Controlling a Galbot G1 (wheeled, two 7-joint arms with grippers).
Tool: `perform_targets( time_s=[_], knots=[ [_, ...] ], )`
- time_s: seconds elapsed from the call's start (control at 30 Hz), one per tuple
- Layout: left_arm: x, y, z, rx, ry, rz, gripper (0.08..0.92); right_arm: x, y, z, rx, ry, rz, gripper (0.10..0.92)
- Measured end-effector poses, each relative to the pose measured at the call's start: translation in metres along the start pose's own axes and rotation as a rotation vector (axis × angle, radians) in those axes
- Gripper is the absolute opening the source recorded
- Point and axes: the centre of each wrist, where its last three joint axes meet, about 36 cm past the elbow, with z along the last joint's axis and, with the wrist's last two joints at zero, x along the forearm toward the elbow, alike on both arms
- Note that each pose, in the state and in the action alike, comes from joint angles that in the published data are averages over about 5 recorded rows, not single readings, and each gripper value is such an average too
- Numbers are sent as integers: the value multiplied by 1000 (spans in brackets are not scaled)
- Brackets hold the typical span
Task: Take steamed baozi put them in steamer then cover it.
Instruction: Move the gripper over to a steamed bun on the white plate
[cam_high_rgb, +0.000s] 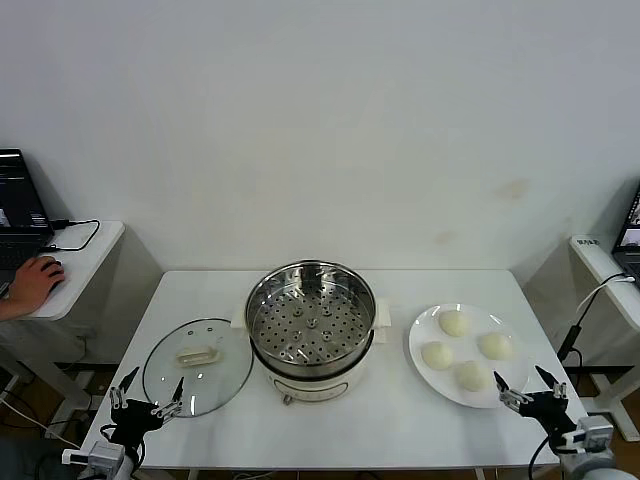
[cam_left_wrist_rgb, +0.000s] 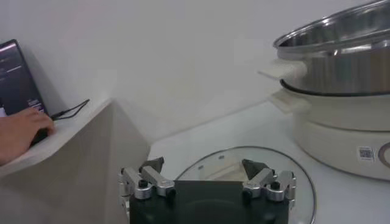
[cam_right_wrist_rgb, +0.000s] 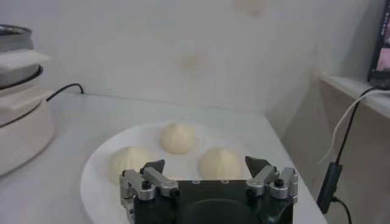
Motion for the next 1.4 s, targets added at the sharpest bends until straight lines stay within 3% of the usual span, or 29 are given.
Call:
perform_targets(
  time_s=[0.33,0.57,1.0,1.4],
  knots=[
    [8,-6,-3,-15,-8,-16,823,-52,-34,-73,319,-27,-128,823],
    [15,-9,-4,-30,-8,-35,823,-106,-55,-141,645,18,-294,823],
    [30,-14,-6,-46,-4,-66,823,-216,-48,-233,1109,239,-625,823],
    [38,-15,-5,-55,11,-75,823,-283,-27,-244,1303,496,-824,823]
  ],
)
